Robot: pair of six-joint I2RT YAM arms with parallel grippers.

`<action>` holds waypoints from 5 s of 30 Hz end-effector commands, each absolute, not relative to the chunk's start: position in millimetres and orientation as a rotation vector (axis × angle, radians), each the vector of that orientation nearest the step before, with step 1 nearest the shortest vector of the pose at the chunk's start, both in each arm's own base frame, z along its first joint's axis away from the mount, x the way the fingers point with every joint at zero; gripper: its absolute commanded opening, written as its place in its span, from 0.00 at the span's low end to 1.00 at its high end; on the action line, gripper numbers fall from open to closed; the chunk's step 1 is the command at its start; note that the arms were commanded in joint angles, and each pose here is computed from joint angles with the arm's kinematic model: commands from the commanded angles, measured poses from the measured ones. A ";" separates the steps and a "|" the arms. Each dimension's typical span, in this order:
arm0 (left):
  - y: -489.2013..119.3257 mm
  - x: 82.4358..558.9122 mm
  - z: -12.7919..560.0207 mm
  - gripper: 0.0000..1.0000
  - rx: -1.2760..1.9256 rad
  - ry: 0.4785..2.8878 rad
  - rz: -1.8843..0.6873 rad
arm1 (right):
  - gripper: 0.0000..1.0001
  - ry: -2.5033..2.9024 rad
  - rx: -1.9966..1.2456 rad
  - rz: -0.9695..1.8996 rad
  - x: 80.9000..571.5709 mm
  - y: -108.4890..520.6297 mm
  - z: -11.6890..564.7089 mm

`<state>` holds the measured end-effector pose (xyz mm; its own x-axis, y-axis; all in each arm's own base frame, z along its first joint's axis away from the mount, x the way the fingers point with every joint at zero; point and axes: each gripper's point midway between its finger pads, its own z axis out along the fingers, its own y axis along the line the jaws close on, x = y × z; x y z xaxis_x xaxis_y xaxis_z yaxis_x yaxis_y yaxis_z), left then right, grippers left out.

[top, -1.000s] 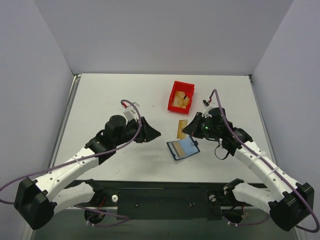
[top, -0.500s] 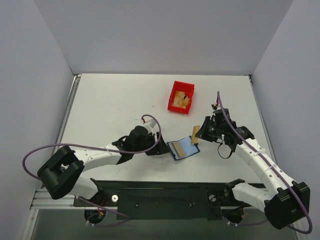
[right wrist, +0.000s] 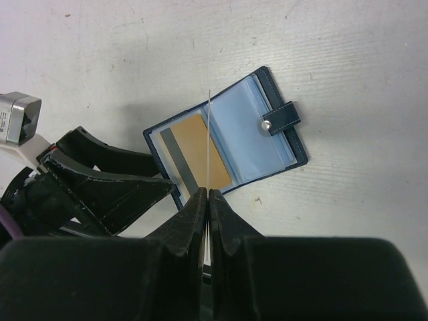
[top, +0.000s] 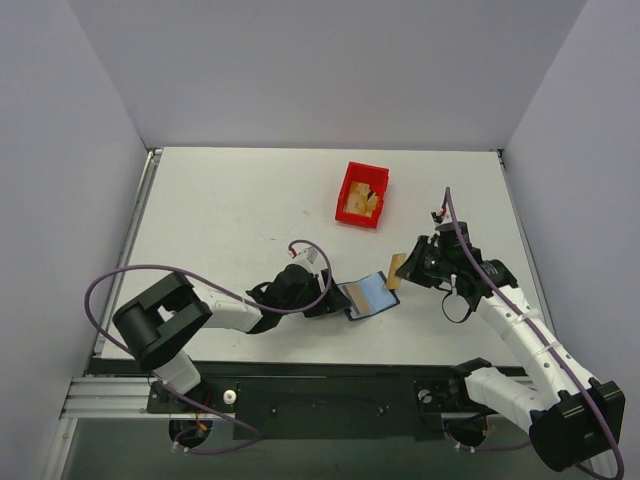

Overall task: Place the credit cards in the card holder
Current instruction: Turn over the card slot in the card holder.

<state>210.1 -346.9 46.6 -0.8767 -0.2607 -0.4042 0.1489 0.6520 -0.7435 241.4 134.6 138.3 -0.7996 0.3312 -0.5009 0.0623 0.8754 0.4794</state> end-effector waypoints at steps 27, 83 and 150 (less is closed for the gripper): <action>-353.5 233.2 37.6 0.01 -0.085 2.466 -1.027 | 0.00 2.468 0.225 0.627 236.1 135.3 136.7; -270.8 257.9 142.0 0.56 0.138 2.388 -0.629 | 0.00 2.674 -0.142 0.668 231.5 218.7 69.7; -328.3 216.7 12.0 0.00 0.259 2.569 -0.581 | 0.00 2.869 -0.092 0.607 209.4 205.7 17.4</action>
<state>216.6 -336.3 24.2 -0.8559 0.0716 -0.5122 0.3020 0.8732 -0.3826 215.2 211.7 29.8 -0.9647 -0.0096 -0.2632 -0.1243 0.8977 0.4228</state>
